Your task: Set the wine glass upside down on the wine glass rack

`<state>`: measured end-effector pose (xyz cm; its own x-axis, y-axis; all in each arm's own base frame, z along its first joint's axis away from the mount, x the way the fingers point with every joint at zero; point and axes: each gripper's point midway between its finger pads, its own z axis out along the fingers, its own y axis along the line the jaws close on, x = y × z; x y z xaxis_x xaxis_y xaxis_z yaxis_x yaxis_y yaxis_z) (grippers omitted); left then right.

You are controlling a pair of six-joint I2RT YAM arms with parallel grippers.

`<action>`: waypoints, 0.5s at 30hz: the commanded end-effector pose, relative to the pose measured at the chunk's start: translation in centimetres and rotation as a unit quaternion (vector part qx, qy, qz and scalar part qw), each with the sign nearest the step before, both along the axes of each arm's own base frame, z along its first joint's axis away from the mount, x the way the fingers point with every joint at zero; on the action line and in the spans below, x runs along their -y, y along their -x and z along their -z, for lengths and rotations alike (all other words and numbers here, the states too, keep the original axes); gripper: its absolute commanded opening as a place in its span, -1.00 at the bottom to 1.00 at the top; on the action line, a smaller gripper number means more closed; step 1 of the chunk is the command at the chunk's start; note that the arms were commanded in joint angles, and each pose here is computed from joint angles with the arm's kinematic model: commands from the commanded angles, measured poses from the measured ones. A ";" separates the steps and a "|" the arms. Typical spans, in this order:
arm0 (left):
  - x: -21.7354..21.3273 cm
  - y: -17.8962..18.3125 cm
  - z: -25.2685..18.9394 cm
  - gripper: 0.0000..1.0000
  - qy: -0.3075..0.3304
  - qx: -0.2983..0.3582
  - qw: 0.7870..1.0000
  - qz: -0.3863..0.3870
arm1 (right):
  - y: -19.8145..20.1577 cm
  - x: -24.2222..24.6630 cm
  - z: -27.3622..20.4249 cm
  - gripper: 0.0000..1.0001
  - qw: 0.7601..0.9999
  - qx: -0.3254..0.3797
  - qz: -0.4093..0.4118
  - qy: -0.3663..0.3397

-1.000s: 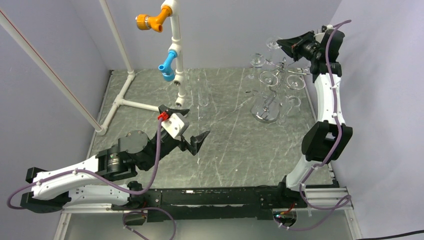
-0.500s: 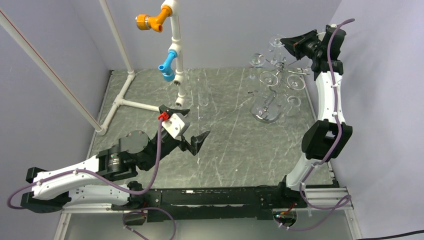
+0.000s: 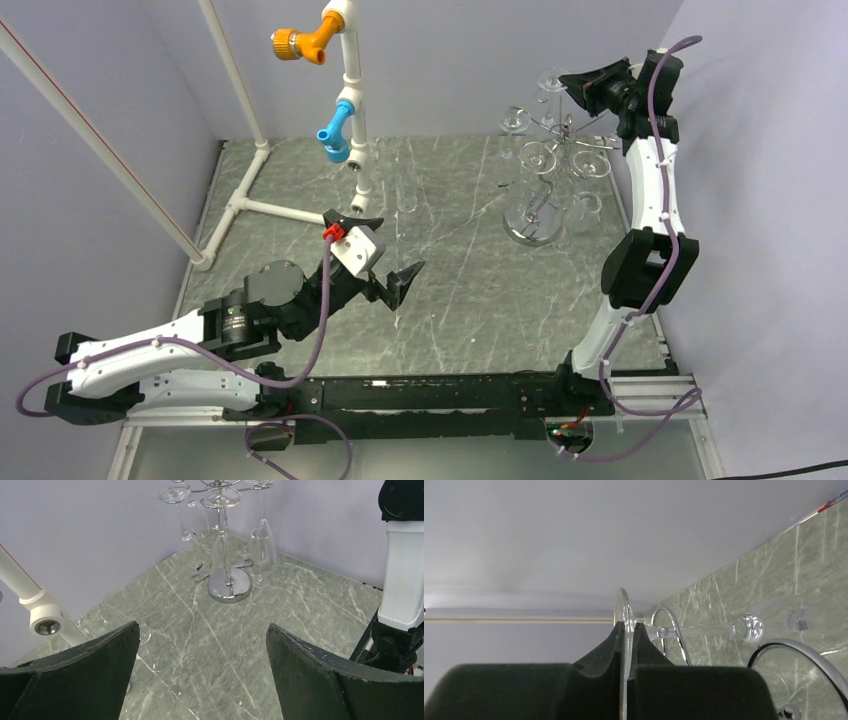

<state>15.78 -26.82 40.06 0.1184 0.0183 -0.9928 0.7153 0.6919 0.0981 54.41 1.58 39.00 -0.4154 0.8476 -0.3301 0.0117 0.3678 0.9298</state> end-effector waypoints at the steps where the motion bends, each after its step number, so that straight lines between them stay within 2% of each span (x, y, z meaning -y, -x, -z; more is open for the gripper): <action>1: 0.3 0.1 -1.0 0.98 0.023 0.002 1.000 0.003 | -0.4 -0.7 -5.0 -1.00 0.996 0.083 0.002 0.017; 15: 0.2 0.1 -0.9 0.98 0.025 -0.001 1.000 0.001 | -0.3 -3.1 -4.2 -1.00 0.996 0.081 -0.030 0.027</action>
<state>15.84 -27.11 39.77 0.1154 0.0271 -0.9929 0.7157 0.6910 0.1021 55.56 3.93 38.39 -0.4395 0.8290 -0.3457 -0.0052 0.3825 0.9239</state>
